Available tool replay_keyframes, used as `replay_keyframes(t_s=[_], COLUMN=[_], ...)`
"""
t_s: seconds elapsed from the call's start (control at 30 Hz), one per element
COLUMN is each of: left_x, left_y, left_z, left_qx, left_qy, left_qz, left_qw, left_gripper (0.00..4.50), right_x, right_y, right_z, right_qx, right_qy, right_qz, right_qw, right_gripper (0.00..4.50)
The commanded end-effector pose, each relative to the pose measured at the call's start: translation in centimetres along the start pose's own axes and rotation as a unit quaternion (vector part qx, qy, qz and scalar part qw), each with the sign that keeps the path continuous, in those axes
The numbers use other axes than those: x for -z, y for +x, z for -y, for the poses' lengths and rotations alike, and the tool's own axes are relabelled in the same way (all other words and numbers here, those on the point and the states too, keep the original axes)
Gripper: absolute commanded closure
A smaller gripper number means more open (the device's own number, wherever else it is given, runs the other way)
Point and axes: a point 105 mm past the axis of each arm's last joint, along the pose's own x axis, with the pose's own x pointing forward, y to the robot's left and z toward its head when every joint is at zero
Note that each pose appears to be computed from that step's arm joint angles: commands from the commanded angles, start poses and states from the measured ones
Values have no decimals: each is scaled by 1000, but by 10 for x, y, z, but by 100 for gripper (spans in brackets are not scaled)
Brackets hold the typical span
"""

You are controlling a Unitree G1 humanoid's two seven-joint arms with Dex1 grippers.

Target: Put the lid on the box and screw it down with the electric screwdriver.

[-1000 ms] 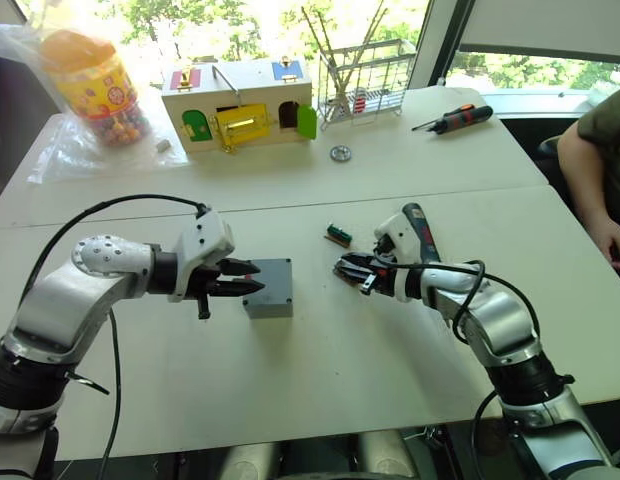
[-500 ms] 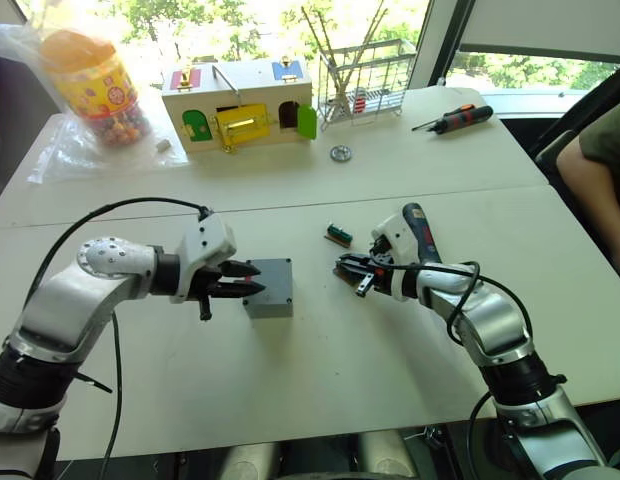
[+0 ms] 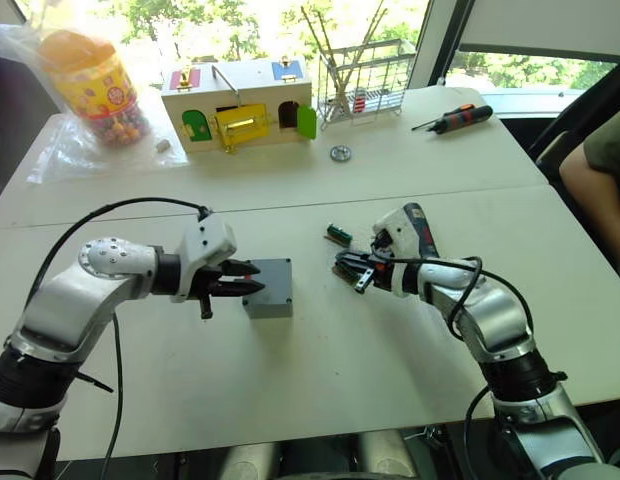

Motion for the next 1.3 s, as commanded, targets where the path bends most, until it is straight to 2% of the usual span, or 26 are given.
replay_keyframes(t_s=[0.03,0.2,0.4,0.77,1.3], left_x=[-6,-5,1,2,0], left_y=[-3,-5,-14,-14,-10], left_z=[-3,-9,-16,-11,-9], left_qx=[-6,-15,-33,-39,-36], left_qy=[15,12,6,2,-1], left_qz=[9,12,2,4,9], left_qw=[1000,1000,999,999,999], left_gripper=[314,314,314,314,314], right_x=[-27,-50,-71,-62,-51], right_y=[-9,-11,-5,20,34], right_z=[-1,-8,-38,-65,-63], right_qx=[-1,-20,-96,-139,-135], right_qy=[-16,-22,-2,-6,-11], right_qz=[36,61,94,84,73], right_qw=[999,998,991,987,988], right_gripper=[443,443,443,443,443])
